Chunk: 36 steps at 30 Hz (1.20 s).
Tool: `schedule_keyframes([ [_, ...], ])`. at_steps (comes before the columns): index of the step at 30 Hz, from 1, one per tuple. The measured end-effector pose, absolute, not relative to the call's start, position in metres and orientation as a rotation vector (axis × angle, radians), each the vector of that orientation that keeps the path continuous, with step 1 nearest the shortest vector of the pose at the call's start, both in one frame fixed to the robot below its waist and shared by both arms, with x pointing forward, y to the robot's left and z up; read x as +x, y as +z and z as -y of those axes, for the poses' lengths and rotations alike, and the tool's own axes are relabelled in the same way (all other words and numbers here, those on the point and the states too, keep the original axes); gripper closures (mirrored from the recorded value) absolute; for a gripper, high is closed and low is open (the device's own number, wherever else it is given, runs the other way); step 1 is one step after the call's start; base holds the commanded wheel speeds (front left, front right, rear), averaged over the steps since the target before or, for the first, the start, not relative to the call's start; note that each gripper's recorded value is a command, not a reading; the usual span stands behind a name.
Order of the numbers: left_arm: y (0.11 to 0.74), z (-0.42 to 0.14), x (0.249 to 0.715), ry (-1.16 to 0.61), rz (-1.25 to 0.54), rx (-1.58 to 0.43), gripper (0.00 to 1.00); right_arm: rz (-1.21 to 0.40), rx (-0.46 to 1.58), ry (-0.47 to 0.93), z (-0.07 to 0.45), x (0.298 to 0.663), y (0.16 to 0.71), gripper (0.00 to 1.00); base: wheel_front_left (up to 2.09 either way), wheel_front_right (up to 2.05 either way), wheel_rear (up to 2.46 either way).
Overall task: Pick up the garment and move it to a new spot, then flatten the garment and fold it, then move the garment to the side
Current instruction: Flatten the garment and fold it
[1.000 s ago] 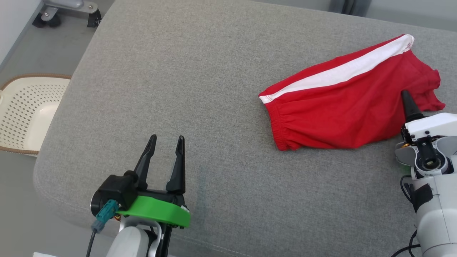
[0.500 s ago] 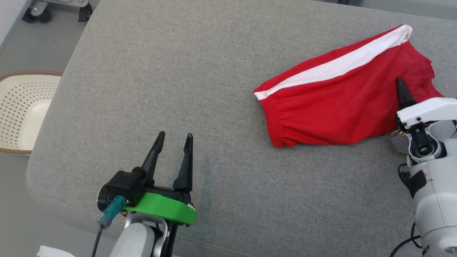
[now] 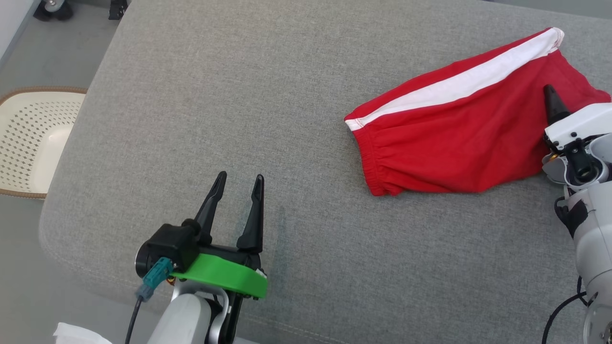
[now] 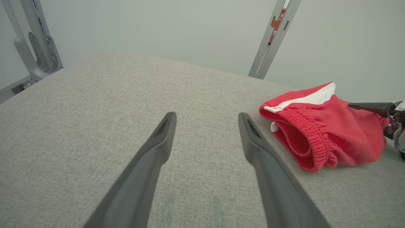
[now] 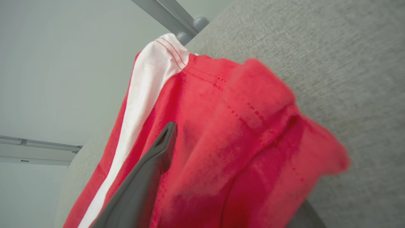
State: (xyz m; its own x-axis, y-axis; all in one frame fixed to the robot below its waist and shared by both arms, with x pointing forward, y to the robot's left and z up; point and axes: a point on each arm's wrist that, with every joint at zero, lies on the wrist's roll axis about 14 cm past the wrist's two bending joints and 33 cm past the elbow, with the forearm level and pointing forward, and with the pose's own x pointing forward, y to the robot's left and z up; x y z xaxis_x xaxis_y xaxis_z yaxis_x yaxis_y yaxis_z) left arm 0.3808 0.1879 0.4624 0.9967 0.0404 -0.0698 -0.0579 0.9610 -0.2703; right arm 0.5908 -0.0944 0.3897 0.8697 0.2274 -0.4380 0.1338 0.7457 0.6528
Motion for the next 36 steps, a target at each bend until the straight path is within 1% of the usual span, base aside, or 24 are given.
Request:
schedule_keyframes([
  [3, 0.461, -0.189, 0.380, 0.054, -0.069, -0.280, 0.00, -0.538, 0.704, 0.053, 0.095, 0.596, 0.387, 0.00, 0.00, 0.00, 0.00],
  [4, 0.460, -0.189, 0.380, 0.056, -0.071, -0.279, 0.00, -0.541, 0.691, 0.054, 0.095, 0.597, 0.387, 0.20, 0.00, 0.00, 0.00],
  [5, 0.460, -0.189, 0.380, 0.057, -0.073, -0.279, 0.00, -0.543, 0.684, 0.053, 0.095, 0.598, 0.386, 1.00, 0.00, 0.00, 0.00],
  [12, 0.460, -0.189, 0.379, 0.063, -0.073, -0.284, 0.00, -0.546, 0.652, 0.048, 0.097, 0.597, 0.387, 1.00, 0.00, 0.00, 0.00],
  [21, 0.467, -0.186, 0.384, 0.043, -0.047, -0.282, 0.00, -0.424, 0.662, -0.011, 0.120, 0.594, 0.409, 1.00, 0.00, 0.00, 0.00],
  [30, 0.474, -0.166, 0.391, -0.026, -0.026, -0.282, 0.00, -0.290, 0.658, -0.061, 0.152, 0.564, 0.427, 1.00, 0.00, 0.00, 0.00],
  [36, 0.480, -0.149, 0.396, -0.080, -0.012, -0.291, 0.00, -0.208, 0.703, -0.138, 0.181, 0.528, 0.429, 1.00, 0.00, 0.00, 0.00],
])
